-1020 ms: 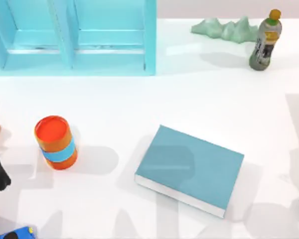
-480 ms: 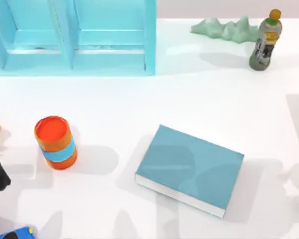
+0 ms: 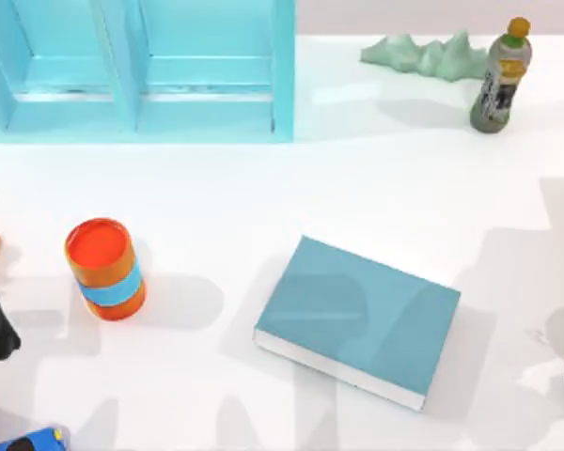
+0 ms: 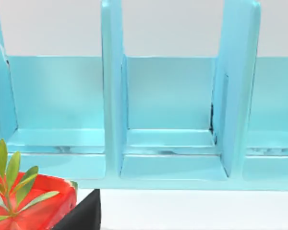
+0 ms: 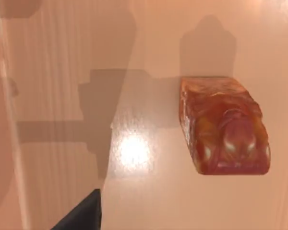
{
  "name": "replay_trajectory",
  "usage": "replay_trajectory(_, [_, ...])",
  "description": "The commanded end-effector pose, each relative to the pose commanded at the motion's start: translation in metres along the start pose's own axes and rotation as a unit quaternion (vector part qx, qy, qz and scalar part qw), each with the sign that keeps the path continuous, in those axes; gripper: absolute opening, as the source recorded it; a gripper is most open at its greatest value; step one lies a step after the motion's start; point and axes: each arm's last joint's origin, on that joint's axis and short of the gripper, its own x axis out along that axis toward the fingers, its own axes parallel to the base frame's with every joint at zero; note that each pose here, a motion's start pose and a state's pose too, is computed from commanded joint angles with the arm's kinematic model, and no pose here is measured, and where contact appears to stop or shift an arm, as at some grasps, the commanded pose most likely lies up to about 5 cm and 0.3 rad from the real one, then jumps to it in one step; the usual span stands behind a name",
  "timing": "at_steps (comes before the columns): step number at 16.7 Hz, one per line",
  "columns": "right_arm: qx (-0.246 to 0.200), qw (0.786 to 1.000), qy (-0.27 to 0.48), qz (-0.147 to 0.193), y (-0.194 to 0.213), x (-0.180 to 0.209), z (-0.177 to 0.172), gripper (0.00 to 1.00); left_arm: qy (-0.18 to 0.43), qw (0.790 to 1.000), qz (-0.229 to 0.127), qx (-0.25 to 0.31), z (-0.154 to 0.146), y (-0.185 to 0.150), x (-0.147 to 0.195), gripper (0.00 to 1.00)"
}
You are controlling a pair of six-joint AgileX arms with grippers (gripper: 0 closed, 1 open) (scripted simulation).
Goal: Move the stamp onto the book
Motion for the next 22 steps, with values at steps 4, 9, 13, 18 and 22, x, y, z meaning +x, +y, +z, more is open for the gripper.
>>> replay_trajectory(4, [0.000, 1.000, 0.022, 0.009, -0.009, 0.005, 0.005, 1.00, 0.000, 1.000, 0.000, 0.000, 0.000, 0.000, 0.000, 1.00])
replay_trajectory(9, [-0.001, 1.000, 0.021, 0.009, -0.007, 0.008, 0.005, 1.00, 0.000, 1.000, 0.000, 0.000, 0.000, 0.000, 0.000, 1.00])
replay_trajectory(13, [0.000, 1.000, 0.022, 0.009, -0.008, 0.035, 0.005, 1.00, 0.000, 1.000, 0.000, 0.000, 0.000, 0.000, 0.000, 1.00])
replay_trajectory(18, [0.000, 1.000, 0.022, 0.009, -0.008, 0.087, 0.003, 1.00, 0.000, 1.000, 0.000, 0.000, 0.000, 0.000, 0.000, 1.00])
replay_trajectory(22, [0.000, 1.000, 0.022, 0.009, -0.007, 0.105, 0.001, 1.00, 0.000, 1.000, 0.000, 0.000, 0.000, 0.000, 0.000, 1.00])
